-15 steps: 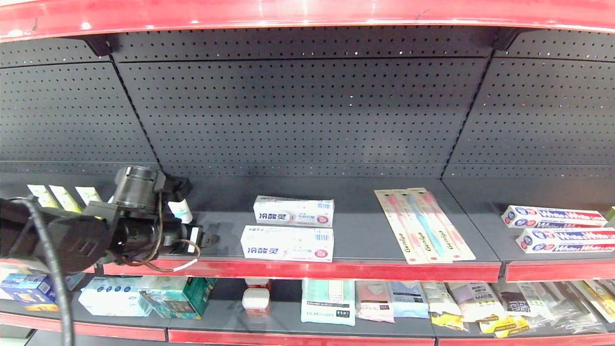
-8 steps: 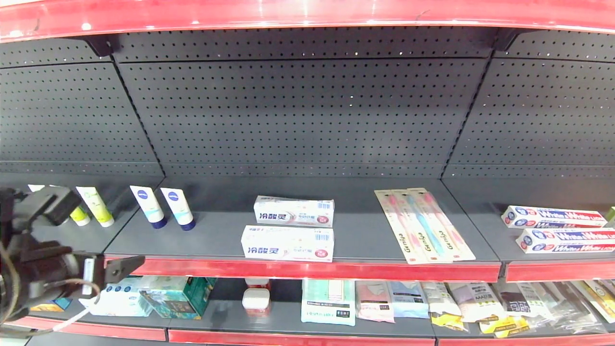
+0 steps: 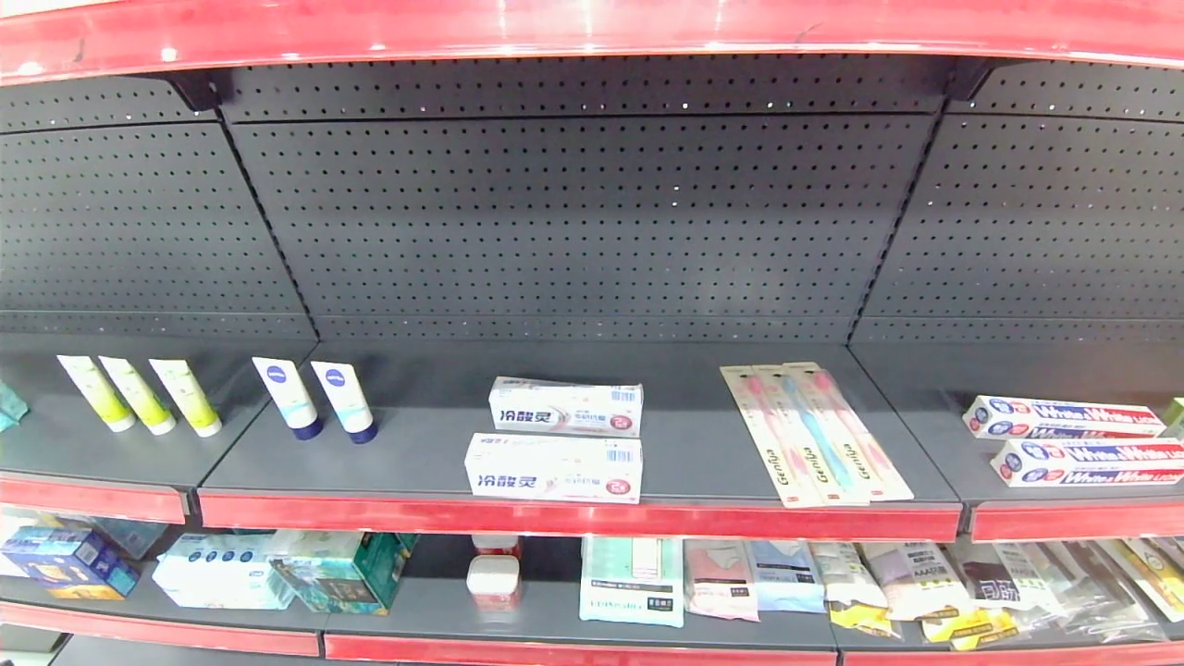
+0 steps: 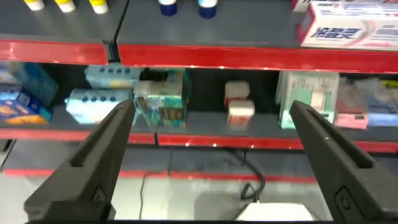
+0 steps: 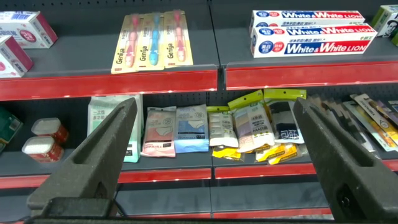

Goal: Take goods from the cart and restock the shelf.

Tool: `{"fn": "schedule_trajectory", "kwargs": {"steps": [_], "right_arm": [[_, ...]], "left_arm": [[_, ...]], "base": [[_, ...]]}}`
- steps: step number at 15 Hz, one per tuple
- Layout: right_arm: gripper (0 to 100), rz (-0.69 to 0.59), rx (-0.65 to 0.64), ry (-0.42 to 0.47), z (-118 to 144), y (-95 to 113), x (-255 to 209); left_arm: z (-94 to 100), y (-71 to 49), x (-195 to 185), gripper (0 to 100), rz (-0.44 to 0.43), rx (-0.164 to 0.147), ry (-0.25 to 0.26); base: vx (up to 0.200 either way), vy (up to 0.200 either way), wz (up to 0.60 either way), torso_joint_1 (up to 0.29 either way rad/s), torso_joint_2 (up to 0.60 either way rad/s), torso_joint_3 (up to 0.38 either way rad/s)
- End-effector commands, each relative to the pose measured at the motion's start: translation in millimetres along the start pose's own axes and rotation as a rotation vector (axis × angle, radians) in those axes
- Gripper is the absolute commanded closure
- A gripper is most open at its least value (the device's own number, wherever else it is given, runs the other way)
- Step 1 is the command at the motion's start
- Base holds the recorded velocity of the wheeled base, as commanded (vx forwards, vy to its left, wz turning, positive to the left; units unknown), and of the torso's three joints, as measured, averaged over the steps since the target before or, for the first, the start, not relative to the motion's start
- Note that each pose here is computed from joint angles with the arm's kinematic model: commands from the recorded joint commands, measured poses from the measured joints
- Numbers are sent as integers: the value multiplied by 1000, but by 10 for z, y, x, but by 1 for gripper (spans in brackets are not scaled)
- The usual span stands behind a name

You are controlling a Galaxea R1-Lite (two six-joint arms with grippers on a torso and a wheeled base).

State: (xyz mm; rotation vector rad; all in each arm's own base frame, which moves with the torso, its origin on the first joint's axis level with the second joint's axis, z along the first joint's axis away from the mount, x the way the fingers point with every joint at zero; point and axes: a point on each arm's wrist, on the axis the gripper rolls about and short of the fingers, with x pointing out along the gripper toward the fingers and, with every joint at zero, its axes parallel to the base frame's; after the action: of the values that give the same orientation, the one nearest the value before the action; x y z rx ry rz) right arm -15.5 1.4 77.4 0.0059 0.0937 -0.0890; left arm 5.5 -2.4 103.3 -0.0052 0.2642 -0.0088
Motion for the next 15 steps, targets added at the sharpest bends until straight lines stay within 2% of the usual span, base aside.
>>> {"fn": "schedule_trajectory", "kwargs": {"steps": [1, 2, 3, 4, 5, 6, 8, 9, 10, 13, 15], "right_arm": [[0, 0, 0, 1, 1, 0, 1], [0, 0, 0, 1, 1, 0, 1], [0, 0, 0, 1, 1, 0, 1], [0, 0, 0, 1, 1, 0, 1], [0, 0, 0, 1, 1, 0, 1], [0, 0, 0, 1, 1, 0, 1], [0, 0, 0, 1, 1, 0, 1], [0, 0, 0, 1, 1, 0, 1], [0, 5, -5, 3, 1, 0, 2], [0, 12, -7, 3, 1, 2, 2], [0, 14, -8, 3, 1, 2, 2]], "left_arm": [[-237, -33, -150, 0, -1, 25, -173], [-247, -30, -158, 0, 14, 1, -188], [-245, -14, -156, 0, 81, -15, -197], [-245, 5, -154, 0, 165, -21, -208], [-244, 10, -153, 0, 185, -21, -210], [-244, 3, -152, 0, 155, -3, -209], [-299, -4, -128, 0, 87, 46, -153], [-295, 4, -123, 0, 42, 41, -147], [-300, 7, -133, 0, 19, 51, -161], [-308, 16, -149, 0, -41, 50, -184], [-314, 18, -161, 0, -48, 54, -201]], "base": [[0, 0, 0, 0, 0, 0], [0, 0, 0, 0, 0, 0], [0, 0, 0, 0, 0, 0], [0, 0, 0, 0, 0, 0], [0, 0, 0, 0, 0, 0], [0, 0, 0, 0, 0, 0], [0, 0, 0, 0, 0, 0], [0, 0, 0, 0, 0, 0], [0, 0, 0, 0, 0, 0], [0, 0, 0, 0, 0, 0], [0, 0, 0, 0, 0, 0]]}}
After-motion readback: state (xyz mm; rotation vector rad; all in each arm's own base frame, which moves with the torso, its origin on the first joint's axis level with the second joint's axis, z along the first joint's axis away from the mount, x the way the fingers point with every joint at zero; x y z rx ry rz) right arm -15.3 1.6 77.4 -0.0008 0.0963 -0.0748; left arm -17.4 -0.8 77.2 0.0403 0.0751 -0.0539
